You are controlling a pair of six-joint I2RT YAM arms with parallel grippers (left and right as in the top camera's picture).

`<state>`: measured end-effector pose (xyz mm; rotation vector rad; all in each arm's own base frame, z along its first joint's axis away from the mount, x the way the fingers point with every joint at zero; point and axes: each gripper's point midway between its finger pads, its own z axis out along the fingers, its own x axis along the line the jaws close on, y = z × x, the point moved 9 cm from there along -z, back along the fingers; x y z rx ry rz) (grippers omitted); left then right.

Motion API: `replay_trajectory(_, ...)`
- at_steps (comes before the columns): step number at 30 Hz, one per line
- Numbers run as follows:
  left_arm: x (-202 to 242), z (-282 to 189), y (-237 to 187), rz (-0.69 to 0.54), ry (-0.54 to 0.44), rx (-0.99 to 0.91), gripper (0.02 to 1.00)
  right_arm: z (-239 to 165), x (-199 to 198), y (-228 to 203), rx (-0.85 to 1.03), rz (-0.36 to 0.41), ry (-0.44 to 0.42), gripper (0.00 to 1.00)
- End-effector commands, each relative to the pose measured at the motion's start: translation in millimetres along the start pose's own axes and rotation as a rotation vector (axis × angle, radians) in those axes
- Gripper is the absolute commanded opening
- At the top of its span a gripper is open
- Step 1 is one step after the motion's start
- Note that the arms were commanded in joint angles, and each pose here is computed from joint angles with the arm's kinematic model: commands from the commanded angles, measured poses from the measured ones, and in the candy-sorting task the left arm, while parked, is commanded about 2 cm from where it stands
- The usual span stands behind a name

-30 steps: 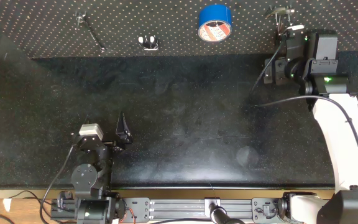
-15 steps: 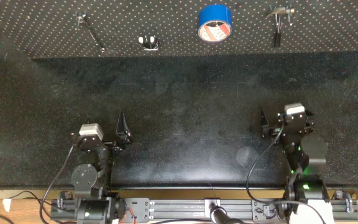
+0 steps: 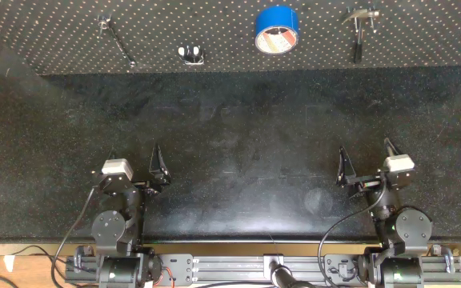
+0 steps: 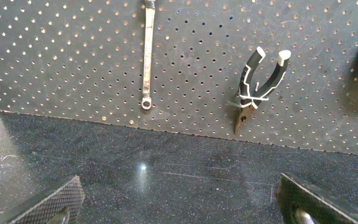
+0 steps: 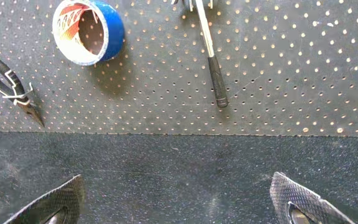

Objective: Place Tools Onto Pegboard

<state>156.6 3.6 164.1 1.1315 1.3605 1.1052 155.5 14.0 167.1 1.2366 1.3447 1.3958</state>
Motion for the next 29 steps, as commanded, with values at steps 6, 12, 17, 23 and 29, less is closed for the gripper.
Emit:
replay_trajectory(6, 0.6, -0.2, -0.9, 0.005, 0.001, 0.002, 0.996, -0.4, -2.3, -1.2, 0.004, -0.189, -0.036, 0.976)
replay_trajectory(12, 0.6, -0.2, -0.9, 0.005, 0.001, 0.002, 0.996, -0.4, -2.3, -1.2, 0.004, -0.189, -0.036, 0.976)
replay_trajectory(17, 0.6, -0.2, -0.9, 0.005, 0.001, 0.002, 0.996, -0.4, -2.3, -1.2, 0.004, -0.189, -0.036, 0.976)
replay_trajectory(23, 0.6, -0.2, -0.9, 0.005, 0.001, 0.002, 0.996, -0.4, -2.3, -1.2, 0.004, -0.189, -0.036, 0.974)
replay_trajectory(29, 0.6, -0.2, -0.9, 0.005, 0.001, 0.002, 0.996, -0.4, -2.3, -1.2, 0.004, -0.189, -0.036, 0.976)
